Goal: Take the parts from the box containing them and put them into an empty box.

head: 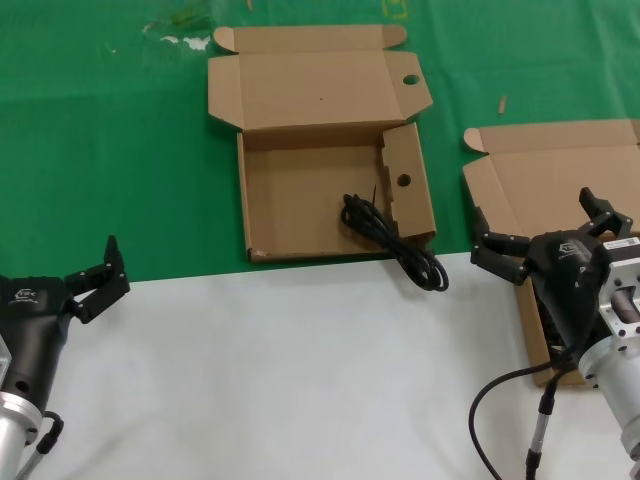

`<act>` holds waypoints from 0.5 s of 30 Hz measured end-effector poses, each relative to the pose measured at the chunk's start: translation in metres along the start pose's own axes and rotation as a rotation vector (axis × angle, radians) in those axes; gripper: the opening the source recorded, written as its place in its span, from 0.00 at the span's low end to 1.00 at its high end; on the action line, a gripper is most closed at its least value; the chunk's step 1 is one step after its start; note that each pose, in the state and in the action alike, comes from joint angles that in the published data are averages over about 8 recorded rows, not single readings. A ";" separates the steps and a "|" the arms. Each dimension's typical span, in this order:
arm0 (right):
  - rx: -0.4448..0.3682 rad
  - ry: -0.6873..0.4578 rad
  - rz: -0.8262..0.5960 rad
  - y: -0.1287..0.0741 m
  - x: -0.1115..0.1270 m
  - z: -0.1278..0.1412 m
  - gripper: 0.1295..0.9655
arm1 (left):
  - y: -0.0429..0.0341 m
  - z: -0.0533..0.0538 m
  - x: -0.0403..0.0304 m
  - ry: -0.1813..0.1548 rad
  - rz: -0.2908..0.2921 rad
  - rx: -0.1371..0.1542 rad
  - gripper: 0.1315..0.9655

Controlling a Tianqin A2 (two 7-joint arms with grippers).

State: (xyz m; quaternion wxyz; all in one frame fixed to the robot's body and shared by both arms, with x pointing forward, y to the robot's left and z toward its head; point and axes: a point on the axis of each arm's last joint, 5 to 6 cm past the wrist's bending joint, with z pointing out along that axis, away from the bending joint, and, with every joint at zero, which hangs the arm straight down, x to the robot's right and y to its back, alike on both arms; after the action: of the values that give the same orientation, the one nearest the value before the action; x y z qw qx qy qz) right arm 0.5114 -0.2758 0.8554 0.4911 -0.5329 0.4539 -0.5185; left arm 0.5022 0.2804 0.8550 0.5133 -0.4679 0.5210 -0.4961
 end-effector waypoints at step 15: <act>0.000 0.000 0.000 0.000 0.000 0.000 1.00 | 0.0000 0.000 0.0000 0.000 0.000 0.000 1.00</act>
State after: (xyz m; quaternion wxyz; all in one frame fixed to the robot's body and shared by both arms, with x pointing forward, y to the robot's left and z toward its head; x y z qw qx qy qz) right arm 0.5114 -0.2758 0.8554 0.4911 -0.5329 0.4539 -0.5185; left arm 0.5022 0.2804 0.8550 0.5133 -0.4679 0.5210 -0.4961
